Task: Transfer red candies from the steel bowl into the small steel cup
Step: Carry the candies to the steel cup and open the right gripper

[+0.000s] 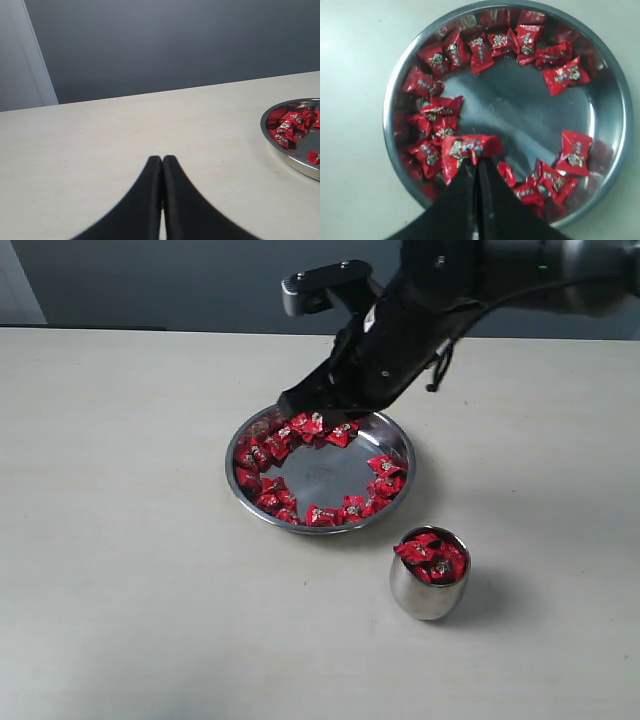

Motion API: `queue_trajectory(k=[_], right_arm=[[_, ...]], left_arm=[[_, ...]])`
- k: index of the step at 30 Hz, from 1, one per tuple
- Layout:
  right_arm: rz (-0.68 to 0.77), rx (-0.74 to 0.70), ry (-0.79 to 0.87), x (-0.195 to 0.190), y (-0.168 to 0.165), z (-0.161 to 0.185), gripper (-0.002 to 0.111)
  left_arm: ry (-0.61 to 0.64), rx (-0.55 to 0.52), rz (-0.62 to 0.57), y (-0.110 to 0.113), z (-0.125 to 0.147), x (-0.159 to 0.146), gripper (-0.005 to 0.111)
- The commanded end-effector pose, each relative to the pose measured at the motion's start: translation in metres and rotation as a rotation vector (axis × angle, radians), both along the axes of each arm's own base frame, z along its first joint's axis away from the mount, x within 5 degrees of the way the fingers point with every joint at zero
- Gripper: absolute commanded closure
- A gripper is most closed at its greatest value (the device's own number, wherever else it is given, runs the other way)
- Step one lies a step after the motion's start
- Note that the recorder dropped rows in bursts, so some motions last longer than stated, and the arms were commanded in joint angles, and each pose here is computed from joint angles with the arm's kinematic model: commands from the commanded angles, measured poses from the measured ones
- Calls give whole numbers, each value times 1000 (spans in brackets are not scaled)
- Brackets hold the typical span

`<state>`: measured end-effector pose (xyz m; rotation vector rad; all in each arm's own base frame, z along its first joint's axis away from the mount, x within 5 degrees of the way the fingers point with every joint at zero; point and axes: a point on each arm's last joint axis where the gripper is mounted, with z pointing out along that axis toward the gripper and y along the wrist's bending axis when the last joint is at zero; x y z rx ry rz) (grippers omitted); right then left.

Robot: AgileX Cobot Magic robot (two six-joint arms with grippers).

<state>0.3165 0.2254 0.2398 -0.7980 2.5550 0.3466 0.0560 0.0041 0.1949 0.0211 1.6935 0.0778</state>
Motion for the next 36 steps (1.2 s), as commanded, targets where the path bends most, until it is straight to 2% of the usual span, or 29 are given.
queue_trajectory(k=[1,7,13,24,36], right_arm=[[-50,64,-79,-38,-29,21,109],[-89,107,-93,-94,-66,24,109],[-98,112,-92,-128,-89,12,109],[-108,84,-72,-140,-99,-15,109],[-80,29,-65,-141,-101,-19,109]], left_arm=[[-8,-8,-8,-1,0,0,106],[-8,-8,-8,-1,0,0,106],[-8,-8,-8,-1,0,0,106],[-8,-8,-8,-1,0,0,106],[-8,-8,-8,-1,0,0,106]])
